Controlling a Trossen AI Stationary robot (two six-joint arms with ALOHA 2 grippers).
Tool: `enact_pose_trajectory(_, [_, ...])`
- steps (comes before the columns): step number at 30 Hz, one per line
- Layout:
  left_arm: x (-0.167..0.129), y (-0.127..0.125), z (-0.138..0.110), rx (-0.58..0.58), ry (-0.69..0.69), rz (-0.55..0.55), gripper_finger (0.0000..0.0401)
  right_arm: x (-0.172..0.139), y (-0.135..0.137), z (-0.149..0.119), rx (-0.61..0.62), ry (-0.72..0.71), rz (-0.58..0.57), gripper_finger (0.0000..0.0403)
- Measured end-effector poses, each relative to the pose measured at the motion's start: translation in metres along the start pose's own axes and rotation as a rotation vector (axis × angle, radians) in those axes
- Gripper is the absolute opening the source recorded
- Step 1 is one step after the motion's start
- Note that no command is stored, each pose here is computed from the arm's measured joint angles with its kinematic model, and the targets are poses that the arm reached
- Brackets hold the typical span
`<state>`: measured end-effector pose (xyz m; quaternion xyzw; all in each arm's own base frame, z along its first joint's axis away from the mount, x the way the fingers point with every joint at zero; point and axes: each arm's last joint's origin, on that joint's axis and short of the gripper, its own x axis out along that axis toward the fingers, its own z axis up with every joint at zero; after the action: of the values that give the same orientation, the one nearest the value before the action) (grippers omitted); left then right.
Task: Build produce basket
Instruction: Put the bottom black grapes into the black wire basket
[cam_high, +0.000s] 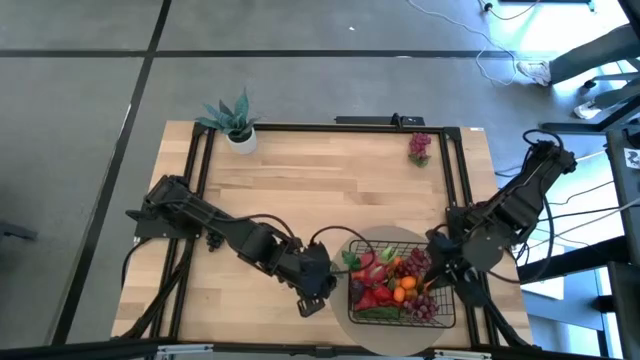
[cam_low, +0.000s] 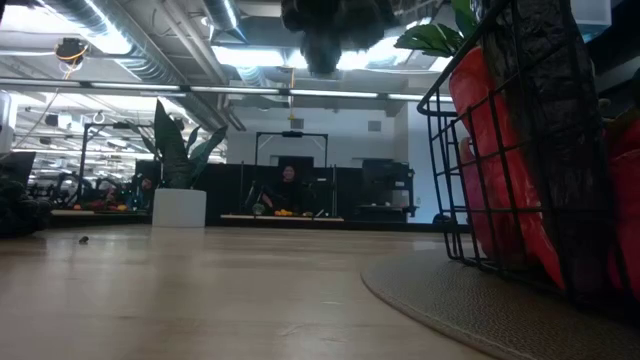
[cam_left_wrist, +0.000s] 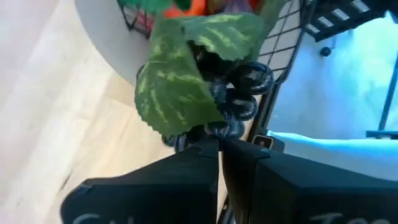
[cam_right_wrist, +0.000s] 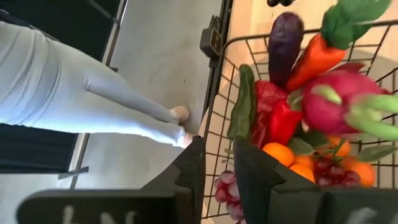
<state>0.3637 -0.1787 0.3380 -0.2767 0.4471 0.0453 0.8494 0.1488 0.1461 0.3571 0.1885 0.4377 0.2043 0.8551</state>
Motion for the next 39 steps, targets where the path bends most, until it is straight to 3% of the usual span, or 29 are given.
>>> enact_pose_trajectory(10, [-0.055,-0.02,0.03,0.078,-0.182,-0.073,0.0,-0.008,-0.003,0.001,-0.055,-0.075,-0.052,0.007])
enact_pose_trajectory(18, [-0.065,-0.024,0.057,0.161,-0.351,-0.164,0.0,-0.008,-0.004,0.002,-0.084,-0.12,-0.106,0.007])
enact_pose_trajectory(28, [-0.017,-0.03,0.074,0.254,-0.308,-0.327,0.0,-0.008,-0.005,0.003,-0.098,-0.133,-0.128,0.007])
enact_pose_trajectory(39, [0.06,-0.024,0.064,0.29,-0.151,-0.289,0.0,-0.008,-0.005,0.002,-0.096,-0.133,-0.129,0.007])
